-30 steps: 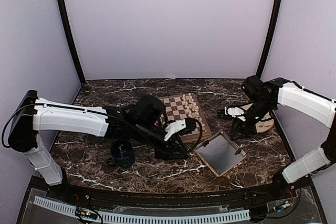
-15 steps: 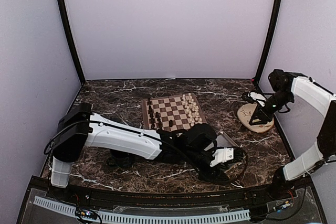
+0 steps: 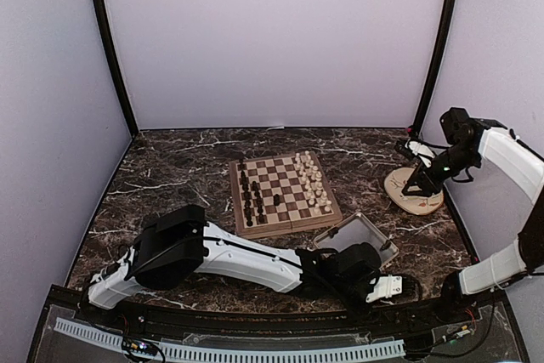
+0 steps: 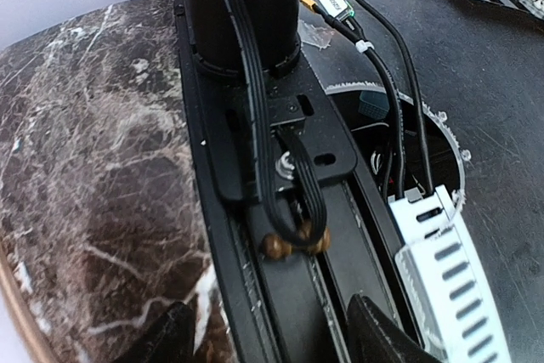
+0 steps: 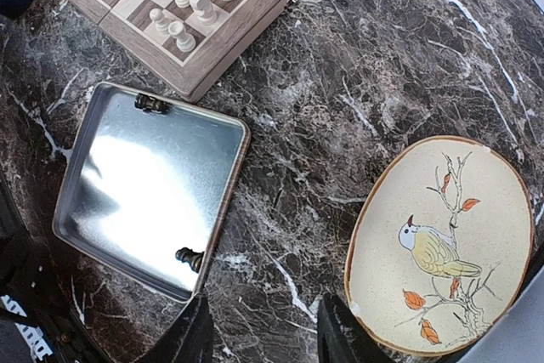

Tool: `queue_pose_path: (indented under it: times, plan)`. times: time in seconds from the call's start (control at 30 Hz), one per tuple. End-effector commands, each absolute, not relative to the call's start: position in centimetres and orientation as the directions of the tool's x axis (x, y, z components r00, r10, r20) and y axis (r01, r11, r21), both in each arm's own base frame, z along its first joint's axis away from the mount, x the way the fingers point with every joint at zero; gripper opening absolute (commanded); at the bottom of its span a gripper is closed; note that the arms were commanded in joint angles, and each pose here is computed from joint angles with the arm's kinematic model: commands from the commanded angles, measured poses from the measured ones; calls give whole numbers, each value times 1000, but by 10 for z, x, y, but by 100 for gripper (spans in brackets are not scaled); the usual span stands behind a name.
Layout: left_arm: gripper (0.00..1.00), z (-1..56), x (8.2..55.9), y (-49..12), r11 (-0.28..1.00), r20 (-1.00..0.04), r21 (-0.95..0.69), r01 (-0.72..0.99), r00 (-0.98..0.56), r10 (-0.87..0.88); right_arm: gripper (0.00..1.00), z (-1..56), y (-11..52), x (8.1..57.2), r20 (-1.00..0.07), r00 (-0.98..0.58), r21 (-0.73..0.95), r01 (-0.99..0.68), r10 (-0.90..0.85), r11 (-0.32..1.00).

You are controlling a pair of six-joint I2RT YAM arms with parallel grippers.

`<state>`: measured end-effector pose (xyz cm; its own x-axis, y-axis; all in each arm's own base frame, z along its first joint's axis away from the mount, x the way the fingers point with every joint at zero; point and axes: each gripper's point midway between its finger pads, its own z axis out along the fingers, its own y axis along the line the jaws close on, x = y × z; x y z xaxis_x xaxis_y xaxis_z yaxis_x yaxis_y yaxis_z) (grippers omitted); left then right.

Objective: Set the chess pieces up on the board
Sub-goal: Pick up the pawn from the center of the board.

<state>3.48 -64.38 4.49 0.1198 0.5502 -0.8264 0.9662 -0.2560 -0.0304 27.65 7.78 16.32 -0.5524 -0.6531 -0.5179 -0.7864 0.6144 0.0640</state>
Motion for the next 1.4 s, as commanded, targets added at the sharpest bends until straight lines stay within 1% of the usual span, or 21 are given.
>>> queue_pose_path:
  times: [0.0,0.17,0.3,0.53,0.67,0.87,1.07,1.27,1.37]
  plan:
    - [64,53,18,-663,-238,-858,-28,971,99,505,43,175,84,279,-569,-538,68,-785,-622,616]
    - [64,40,15,-676,-163,-861,8,987,90,500,43,175,86,274,-572,-533,78,-792,-624,606]
    - [64,32,17,-684,-129,-853,21,991,85,515,43,174,86,271,-577,-523,66,-795,-627,603]
    - [57,14,16,-678,-130,-812,45,990,112,572,42,177,89,269,-593,-523,76,-793,-613,604]
    - [56,12,20,-670,-128,-796,65,990,129,591,42,179,89,267,-599,-523,76,-790,-606,608]
    - [50,13,33,-659,-85,-796,45,995,87,600,42,179,89,267,-596,-521,72,-792,-611,606]
    - [35,19,43,-648,-70,-810,8,997,48,584,42,179,90,269,-603,-520,77,-792,-605,605]
    - [31,31,54,-632,-61,-813,27,998,57,580,41,180,93,272,-612,-525,96,-791,-591,604]
    - [30,45,61,-623,-59,-837,29,998,57,544,42,179,94,274,-615,-525,98,-791,-588,604]
